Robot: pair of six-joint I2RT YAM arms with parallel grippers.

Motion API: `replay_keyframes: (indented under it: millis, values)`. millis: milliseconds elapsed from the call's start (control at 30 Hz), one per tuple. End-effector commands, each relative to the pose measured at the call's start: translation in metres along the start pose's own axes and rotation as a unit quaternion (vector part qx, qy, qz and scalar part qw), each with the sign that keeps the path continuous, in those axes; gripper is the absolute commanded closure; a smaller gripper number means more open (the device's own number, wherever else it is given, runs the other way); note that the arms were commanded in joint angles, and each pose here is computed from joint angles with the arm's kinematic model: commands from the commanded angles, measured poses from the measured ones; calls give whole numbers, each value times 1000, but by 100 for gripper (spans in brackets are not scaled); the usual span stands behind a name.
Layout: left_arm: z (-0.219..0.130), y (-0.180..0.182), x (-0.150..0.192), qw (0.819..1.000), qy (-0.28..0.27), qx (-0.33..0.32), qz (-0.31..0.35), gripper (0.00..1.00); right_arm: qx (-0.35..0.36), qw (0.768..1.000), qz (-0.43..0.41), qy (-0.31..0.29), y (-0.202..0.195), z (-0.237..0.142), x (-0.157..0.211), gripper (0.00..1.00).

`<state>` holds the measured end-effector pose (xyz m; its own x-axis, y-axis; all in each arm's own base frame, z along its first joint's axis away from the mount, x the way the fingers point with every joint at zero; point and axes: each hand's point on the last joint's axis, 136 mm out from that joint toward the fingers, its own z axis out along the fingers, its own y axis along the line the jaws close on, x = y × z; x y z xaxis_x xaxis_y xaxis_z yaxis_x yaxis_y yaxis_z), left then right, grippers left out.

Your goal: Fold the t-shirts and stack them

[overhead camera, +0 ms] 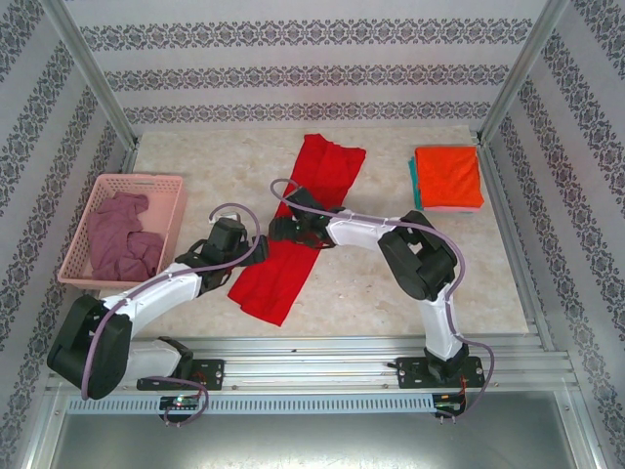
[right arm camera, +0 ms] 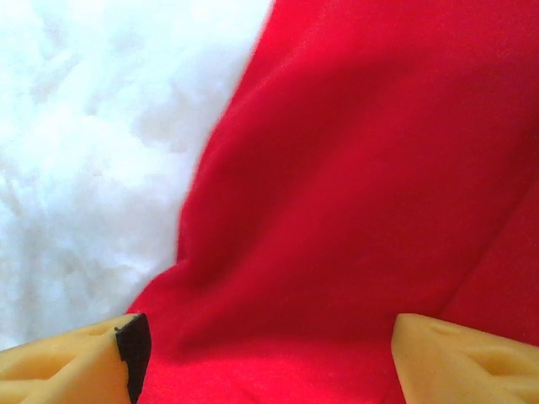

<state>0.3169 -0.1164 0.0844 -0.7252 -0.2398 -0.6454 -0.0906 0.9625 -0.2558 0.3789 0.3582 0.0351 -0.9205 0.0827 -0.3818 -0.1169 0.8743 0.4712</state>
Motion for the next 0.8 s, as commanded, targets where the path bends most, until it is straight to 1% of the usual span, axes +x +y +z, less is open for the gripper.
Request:
replay_keyframes:
  millis: [0, 200, 267, 367, 467, 567, 667, 733, 767]
  values:
    - [1, -1, -5, 999, -22, 14, -25, 0, 52, 997, 37, 33, -52, 6, 13, 24]
    - [0, -8, -14, 998, -40, 32, -33, 0, 93, 994, 53, 31, -103, -8, -9, 24]
    - [1, -10, -17, 998, -44, 35, -32, 0, 99, 993, 53, 29, -114, -15, -17, 24]
    - [5, -19, -22, 997, -46, 51, -35, 0, 76, 996, 35, 24, -114, -29, -33, 25]
    - [14, -30, -24, 996, -39, 70, -34, 0, 46, 998, -37, -6, -94, -57, -51, 25]
    - [21, -38, -26, 996, -27, 79, -23, 0, 25, 991, -127, -39, -71, -91, -59, 22]
    - [24, -45, -29, 995, -24, 93, -11, 0, 20, 971, -230, -54, -52, -121, -51, 18]
    - [25, -49, -34, 993, -31, 112, -13, 0, 25, 952, -302, -49, -44, -138, -41, 13]
    - [26, -53, -37, 992, -35, 123, -12, 0, 28, 935, -352, -37, -41, -145, -30, 10]
